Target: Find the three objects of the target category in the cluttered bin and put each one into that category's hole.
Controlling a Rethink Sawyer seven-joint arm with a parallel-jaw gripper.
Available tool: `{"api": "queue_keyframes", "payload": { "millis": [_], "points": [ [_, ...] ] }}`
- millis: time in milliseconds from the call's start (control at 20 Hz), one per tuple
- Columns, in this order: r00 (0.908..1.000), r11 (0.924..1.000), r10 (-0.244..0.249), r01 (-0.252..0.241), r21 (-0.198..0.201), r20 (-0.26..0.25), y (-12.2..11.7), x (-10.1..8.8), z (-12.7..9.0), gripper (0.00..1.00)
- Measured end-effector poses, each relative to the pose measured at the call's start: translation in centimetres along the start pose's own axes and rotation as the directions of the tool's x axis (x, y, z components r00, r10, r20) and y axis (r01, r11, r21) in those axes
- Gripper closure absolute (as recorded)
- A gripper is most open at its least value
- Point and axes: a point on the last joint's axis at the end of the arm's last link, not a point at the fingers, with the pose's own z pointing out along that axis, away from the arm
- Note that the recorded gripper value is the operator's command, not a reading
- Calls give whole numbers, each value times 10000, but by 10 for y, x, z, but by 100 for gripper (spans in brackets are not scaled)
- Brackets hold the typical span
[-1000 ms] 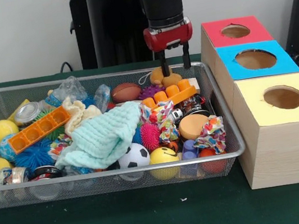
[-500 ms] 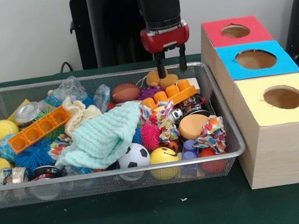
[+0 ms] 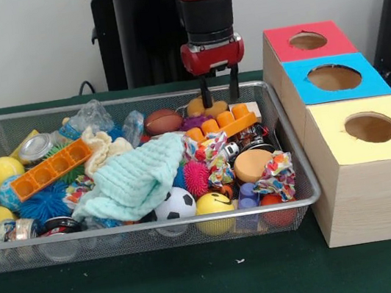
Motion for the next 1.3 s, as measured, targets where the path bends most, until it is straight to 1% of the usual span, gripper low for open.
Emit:
{"api": "queue_keyframes", "payload": {
  "millis": [350, 550, 950, 1000, 1300],
  "points": [
    [9999, 9997, -141, 140, 184, 48, -7, 4, 5, 0],
    [9995, 9992, -258, 252, 321, 157, -11, 7, 5, 0],
    [9993, 9978, -329, 317, 585, 200, -16, 11, 3, 0],
    [9994, 9976, -310, 299, 616, 171, -18, 12, 3, 100],
    [9995, 9978, -265, 254, 615, 175, -23, 16, 4, 100]
  ]
}}
